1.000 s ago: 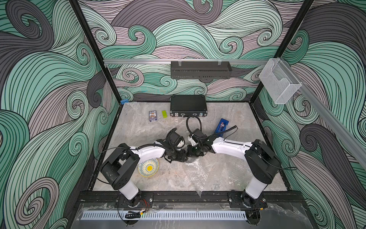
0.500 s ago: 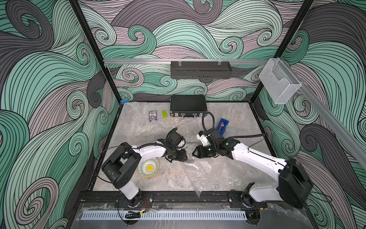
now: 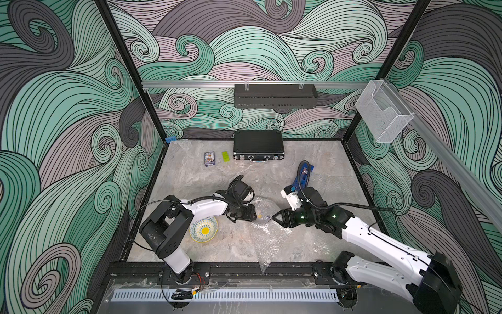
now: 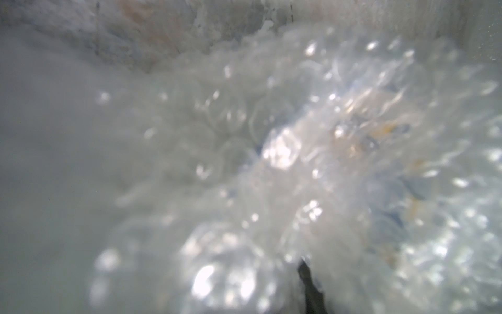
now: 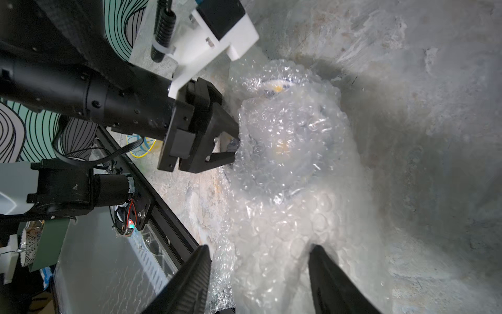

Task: Wrap bowls in bubble wrap
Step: Wrap the bowl in bubble wrap.

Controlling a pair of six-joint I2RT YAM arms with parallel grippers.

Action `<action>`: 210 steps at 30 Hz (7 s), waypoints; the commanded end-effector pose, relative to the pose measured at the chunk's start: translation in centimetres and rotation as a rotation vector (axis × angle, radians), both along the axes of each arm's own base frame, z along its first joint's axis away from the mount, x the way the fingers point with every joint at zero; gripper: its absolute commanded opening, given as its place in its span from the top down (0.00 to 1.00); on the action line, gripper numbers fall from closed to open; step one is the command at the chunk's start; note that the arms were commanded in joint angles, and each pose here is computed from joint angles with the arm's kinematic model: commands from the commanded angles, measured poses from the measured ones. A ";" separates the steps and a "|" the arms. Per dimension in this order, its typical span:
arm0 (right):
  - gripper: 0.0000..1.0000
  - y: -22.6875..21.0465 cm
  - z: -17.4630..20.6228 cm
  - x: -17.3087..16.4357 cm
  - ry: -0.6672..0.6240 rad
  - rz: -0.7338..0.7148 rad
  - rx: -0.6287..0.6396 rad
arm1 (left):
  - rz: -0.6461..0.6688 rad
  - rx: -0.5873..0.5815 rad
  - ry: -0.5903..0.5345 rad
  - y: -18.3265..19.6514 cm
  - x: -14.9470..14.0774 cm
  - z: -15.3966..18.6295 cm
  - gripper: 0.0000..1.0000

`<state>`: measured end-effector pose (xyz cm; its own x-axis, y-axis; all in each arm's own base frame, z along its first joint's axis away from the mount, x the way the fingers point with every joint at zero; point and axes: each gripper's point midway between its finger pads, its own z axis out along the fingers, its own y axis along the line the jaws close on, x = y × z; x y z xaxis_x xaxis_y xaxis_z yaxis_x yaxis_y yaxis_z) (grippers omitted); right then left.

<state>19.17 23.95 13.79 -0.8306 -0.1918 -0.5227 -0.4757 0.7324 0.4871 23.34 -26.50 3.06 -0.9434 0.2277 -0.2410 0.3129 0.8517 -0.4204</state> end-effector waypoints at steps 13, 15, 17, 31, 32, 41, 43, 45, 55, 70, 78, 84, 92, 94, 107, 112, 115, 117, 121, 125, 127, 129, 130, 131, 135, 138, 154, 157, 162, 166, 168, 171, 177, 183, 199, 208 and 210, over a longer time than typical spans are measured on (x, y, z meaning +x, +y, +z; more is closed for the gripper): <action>0.19 -6.4 -2.2 1.6 -0.067 -0.227 -0.173 | -0.017 0.013 -0.008 -0.4 0.4 0.3 0.56; 0.20 -5.8 -1.4 1.3 -0.070 -0.201 -0.130 | -0.019 0.013 -0.010 -0.4 0.4 0.3 0.56; 0.17 -5.0 -0.4 0.6 -0.088 -0.153 -0.063 | -0.018 0.014 -0.008 -0.4 0.5 0.3 0.56; 0.08 -5.2 -1.6 -2.9 -0.109 -0.082 0.078 | -0.028 0.018 -0.011 -0.3 0.4 0.4 0.57; 0.08 -5.1 -1.8 -2.9 -0.111 -0.074 0.075 | -0.027 0.018 -0.009 -0.3 0.4 0.4 0.57; 0.07 -5.8 -2.5 -2.1 -0.175 -0.101 0.048 | -0.030 0.019 -0.011 -0.3 0.4 0.5 0.57; 0.09 -6.6 -2.8 -1.0 -0.190 -0.161 -0.008 | -0.030 0.018 -0.011 -0.3 0.4 0.5 0.57; 0.12 -6.6 -2.9 -0.3 -0.206 -0.175 -0.022 | -0.031 0.020 -0.009 -0.3 0.4 0.4 0.57; 0.50 -5.4 -1.3 2.1 -0.325 -0.178 0.013 | -0.031 0.020 -0.009 -0.4 0.5 0.4 0.58; 0.77 -0.1 1.7 4.4 -0.340 -0.030 0.110 | -0.037 0.022 -0.001 -0.5 0.4 0.2 0.61; 0.78 4.9 0.2 6.0 -0.280 0.053 0.100 | -0.041 0.016 -0.005 -0.6 0.4 0.2 0.62; 0.80 8.0 -3.3 6.2 -0.205 0.099 0.058 | -0.043 0.014 -0.009 -0.6 0.4 0.3 0.62; 0.84 9.3 -7.7 5.7 -0.117 0.143 -0.019 | -0.035 0.003 -0.022 -0.3 0.1 0.8 0.60; 0.85 9.2 -8.2 5.6 -0.107 0.146 -0.030 | -0.031 0.005 -0.030 0.1 -0.1 1.0 0.56; 0.84 8.3 -9.5 4.2 -0.092 0.190 -0.053 | 0.094 -0.069 -0.151 1.8 1.3 6.3 0.25; 0.84 8.1 -9.2 4.1 -0.105 0.188 -0.048 | 0.111 -0.083 -0.164 1.3 2.6 7.4 0.15; 0.84 8.1 -9.2 4.1 -0.106 0.190 -0.042 | 0.146 -0.061 -0.136 1.7 3.5 6.2 0.15; 0.84 8.1 -9.1 4.1 -0.105 0.191 -0.040 | 0.159 -0.060 -0.117 1.7 4.0 5.5 0.15; 0.84 8.1 -9.2 3.9 -0.106 0.196 -0.040 | 0.162 -0.038 -0.095 1.6 4.4 4.2 0.15; 0.84 8.2 -9.2 3.9 -0.101 0.201 -0.034 | 0.193 -0.032 -0.073 1.9 4.8 3.0 0.15; 0.84 8.2 -9.1 3.8 -0.101 0.201 -0.033 | 0.203 -0.029 -0.062 1.9 4.8 2.5 0.16; 0.84 8.2 -9.2 3.8 -0.101 0.203 -0.034 | 0.219 -0.024 -0.052 1.9 5.0 2.0 0.18; 0.84 8.2 -9.2 3.7 -0.098 0.203 -0.033 | 0.224 -0.027 -0.046 1.8 5.0 1.9 0.20; 0.84 8.2 -9.3 3.7 -0.097 0.205 -0.032 | 0.228 -0.031 -0.040 1.7 5.1 1.7 0.22; 0.84 8.3 -9.2 3.6 -0.099 0.208 -0.028 | 0.254 0.010 -0.015 2.3 5.0 0.3 0.32; 0.83 8.2 -8.9 3.5 -0.099 0.208 -0.021 | 0.259 0.036 0.001 2.7 4.7 -0.8 0.38; 0.46 6.5 -3.7 2.2 -0.204 0.204 0.042 | 0.235 0.030 0.014 3.2 3.2 -1.4 0.45; 0.51 6.1 -2.9 2.5 -0.226 0.170 0.056 | 0.233 0.020 0.007 3.1 3.2 -1.1 0.46; 0.75 5.3 -3.1 4.6 -0.210 0.074 0.000 | 0.230 0.006 -0.011 3.0 3.2 -0.5 0.46; 0.78 6.4 -3.4 5.4 -0.185 0.080 0.002 | 0.226 -0.004 -0.019 2.9 3.2 -0.2 0.46; 0.80 6.8 -4.2 5.7 -0.159 0.090 -0.011 | 0.223 -0.009 -0.023 2.9 3.2 0.0 0.46; 0.83 7.9 -5.1 5.7 -0.120 0.116 0.004 | 0.218 -0.010 -0.023 2.8 3.1 0.0 0.46; 0.86 8.5 -7.8 4.8 -0.049 0.160 -0.006 | 0.226 -0.003 -0.056 3.5 2.9 1.0 0.43; 0.86 8.6 -8.4 4.0 -0.044 0.193 0.001 | 0.258 -0.022 -0.125 4.4 3.0 3.4 0.25; 0.83 8.9 -8.2 3.4 -0.035 0.218 0.017 | 0.176 -0.026 0.003 2.8 1.9 0.2 0.40; 0.56 6.2 -3.8 2.7 -0.105 0.150 0.011 | 0.174 -0.021 0.001 2.8 2.1 -0.1 0.44; 0.42 4.2 -3.1 2.1 -0.130 0.101 -0.012 | 0.171 -0.018 0.002 2.8 2.1 -0.1 0.44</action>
